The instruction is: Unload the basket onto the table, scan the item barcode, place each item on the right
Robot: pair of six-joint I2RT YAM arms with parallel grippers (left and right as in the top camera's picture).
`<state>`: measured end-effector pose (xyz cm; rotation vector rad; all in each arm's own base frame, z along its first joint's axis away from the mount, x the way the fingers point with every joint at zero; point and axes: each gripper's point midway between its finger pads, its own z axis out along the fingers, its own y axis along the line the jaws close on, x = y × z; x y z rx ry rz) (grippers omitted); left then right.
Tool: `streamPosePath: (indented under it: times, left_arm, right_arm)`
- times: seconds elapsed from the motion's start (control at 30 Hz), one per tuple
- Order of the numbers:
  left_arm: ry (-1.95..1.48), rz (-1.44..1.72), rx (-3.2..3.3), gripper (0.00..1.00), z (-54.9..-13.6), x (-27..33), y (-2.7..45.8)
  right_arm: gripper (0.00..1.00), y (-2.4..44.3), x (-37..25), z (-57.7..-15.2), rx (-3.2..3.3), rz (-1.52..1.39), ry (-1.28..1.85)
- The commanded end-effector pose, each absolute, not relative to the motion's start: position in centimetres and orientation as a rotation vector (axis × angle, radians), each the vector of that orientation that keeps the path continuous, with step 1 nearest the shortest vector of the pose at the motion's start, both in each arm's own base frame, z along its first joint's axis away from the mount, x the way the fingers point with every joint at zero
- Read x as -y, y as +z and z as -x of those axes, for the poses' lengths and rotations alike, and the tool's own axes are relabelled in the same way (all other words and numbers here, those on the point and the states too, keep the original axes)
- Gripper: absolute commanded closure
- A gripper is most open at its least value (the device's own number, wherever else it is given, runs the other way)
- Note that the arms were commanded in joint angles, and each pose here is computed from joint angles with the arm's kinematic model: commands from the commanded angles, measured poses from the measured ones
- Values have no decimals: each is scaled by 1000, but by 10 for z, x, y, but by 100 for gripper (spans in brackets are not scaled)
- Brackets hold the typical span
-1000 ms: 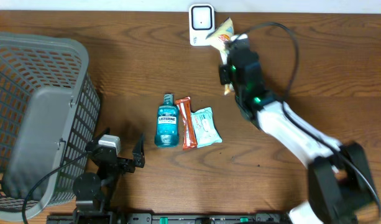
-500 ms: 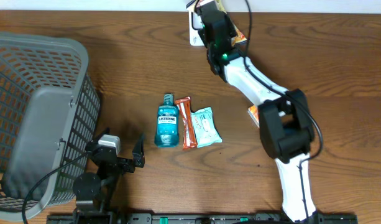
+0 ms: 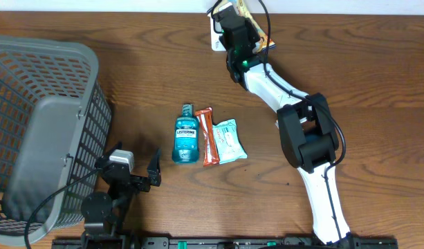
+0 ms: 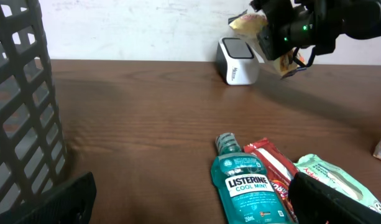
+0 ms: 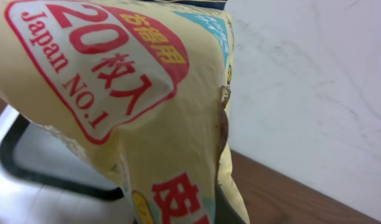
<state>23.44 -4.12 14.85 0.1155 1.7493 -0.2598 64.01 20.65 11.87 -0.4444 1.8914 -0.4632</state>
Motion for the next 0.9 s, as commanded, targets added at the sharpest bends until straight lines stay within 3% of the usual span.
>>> streamPosePath:
  times: [0.0, 0.43, 0.73, 0.87]
  left_arm:
    - [-260, -117, -1787, 2, -234, 41, 135]
    - [-260, -116, -1787, 2, -234, 41, 135]
    - [-260, -117, -1787, 2, -234, 41, 135]
    - [-260, -116, -1787, 2, -234, 41, 135]
  right_arm:
    - [99, 131, -201, -648, -1859, 408, -490]
    - [99, 105, -187, -648, -1838, 551, -769]
    - [99, 112, -192, -645, -1815, 522, -794]
    - [99, 121, -211, -642, -1744, 684, -881]
